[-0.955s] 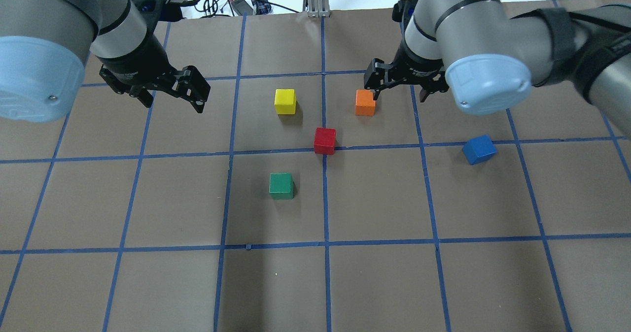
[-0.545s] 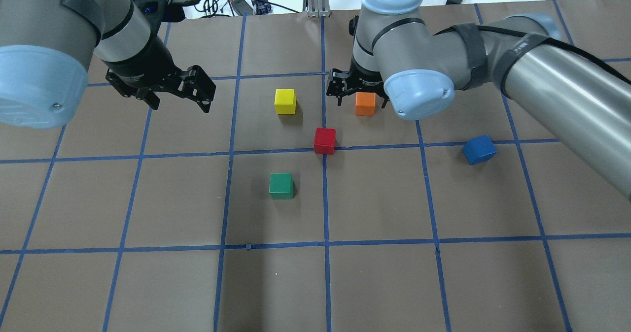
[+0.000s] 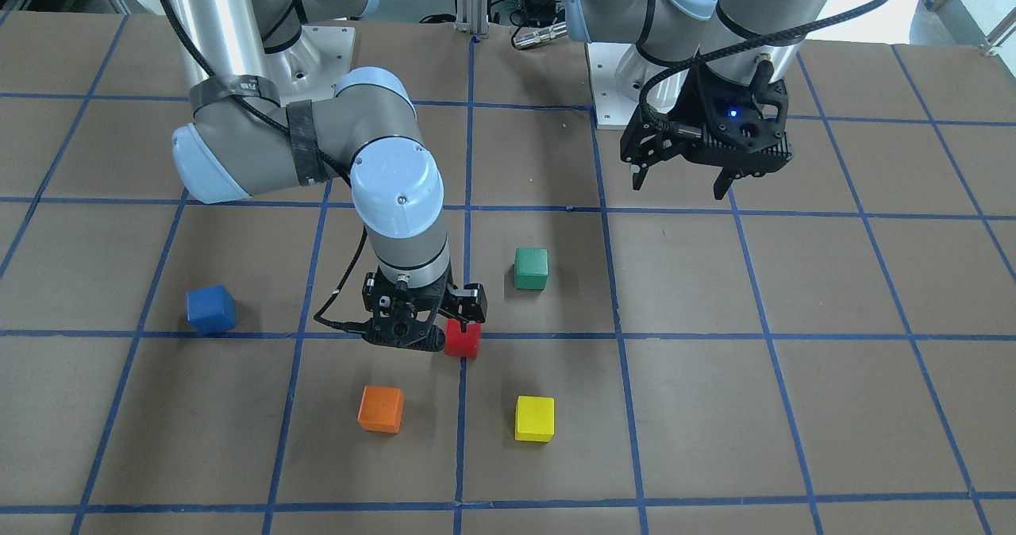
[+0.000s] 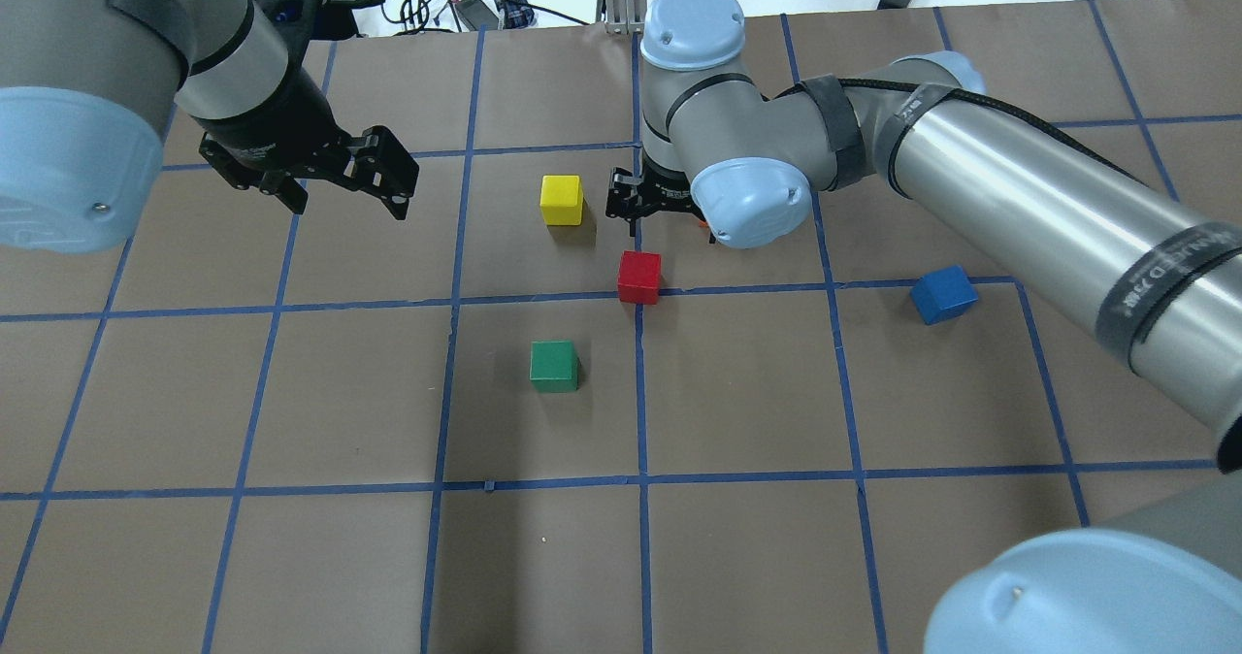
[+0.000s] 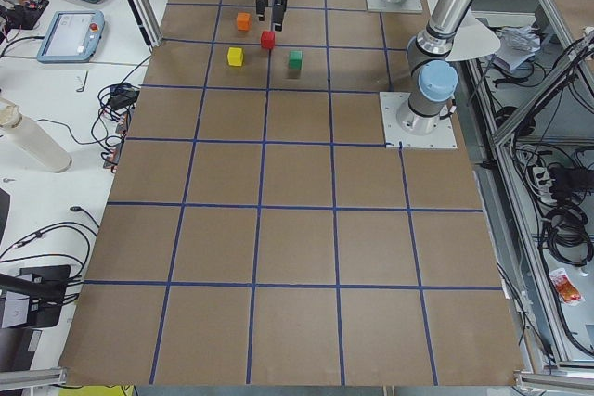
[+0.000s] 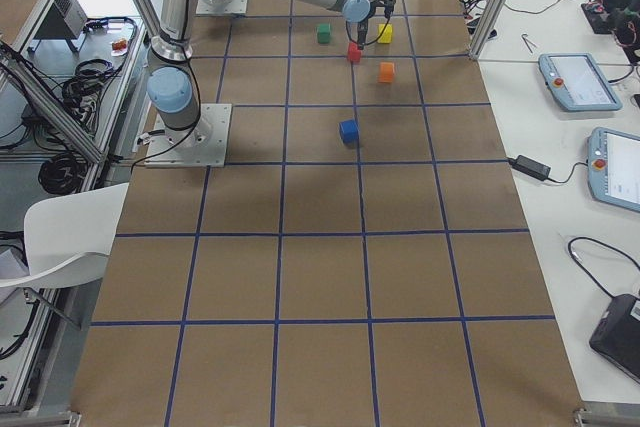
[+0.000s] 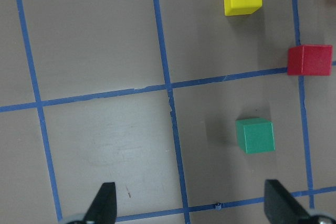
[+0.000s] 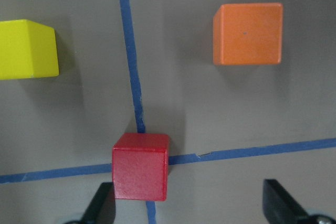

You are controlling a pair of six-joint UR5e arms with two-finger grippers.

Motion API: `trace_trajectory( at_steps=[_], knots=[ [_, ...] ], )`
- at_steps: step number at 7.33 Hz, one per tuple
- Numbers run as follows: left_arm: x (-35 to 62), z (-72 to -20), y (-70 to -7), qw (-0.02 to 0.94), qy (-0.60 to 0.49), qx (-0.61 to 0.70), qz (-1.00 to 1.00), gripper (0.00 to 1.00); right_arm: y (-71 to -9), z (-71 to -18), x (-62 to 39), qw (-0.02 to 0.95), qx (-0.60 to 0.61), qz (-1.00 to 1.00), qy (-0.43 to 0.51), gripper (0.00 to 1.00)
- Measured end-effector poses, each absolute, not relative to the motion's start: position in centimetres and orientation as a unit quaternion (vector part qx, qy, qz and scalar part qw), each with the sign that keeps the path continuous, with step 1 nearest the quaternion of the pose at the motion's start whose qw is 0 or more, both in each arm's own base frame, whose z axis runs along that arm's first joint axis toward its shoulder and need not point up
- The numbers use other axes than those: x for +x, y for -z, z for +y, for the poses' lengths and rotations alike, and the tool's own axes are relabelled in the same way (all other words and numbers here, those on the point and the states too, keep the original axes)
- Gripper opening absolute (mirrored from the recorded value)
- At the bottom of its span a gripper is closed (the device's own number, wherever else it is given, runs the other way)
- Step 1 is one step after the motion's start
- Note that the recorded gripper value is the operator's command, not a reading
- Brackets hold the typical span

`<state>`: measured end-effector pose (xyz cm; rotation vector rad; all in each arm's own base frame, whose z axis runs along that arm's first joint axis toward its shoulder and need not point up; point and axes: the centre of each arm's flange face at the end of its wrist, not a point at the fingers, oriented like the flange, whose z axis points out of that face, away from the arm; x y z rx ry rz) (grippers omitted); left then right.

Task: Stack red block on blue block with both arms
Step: 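Lower the right gripper over the red cube, then close the right gripper on the red cube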

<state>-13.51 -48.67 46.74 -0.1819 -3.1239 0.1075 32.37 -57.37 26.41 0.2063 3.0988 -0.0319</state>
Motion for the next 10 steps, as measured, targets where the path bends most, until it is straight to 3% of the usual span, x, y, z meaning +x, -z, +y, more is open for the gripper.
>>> trace_trajectory(
  at_steps=[6,7,8,9,10],
  knots=[
    [-13.7,-48.5,-46.3,0.007,-0.029,-0.06,-0.998,1.0,-21.0,-57.3,35.1,0.041,0.05,0.998,-0.019,1.0],
    [-13.7,-48.5,-46.2,0.007,-0.029,-0.06,-0.998,1.0,-20.4,-57.4,35.2,0.041,0.05,0.998,-0.024,0.93],
    [-13.8,-48.5,-46.2,0.007,-0.028,-0.061,-0.998,1.0,-20.1,-57.4,35.2,0.041,0.05,0.998,-0.025,0.48],
    [-13.8,-48.5,-46.1,0.008,-0.028,-0.061,-0.998,1.0,-19.9,-57.5,35.3,0.044,0.052,0.997,-0.023,0.09],
    [-13.8,-48.5,-46.1,0.008,-0.028,-0.06,-0.998,1.0,-19.7,-57.6,35.4,0.049,0.055,0.997,-0.02,0.0]
  ],
)
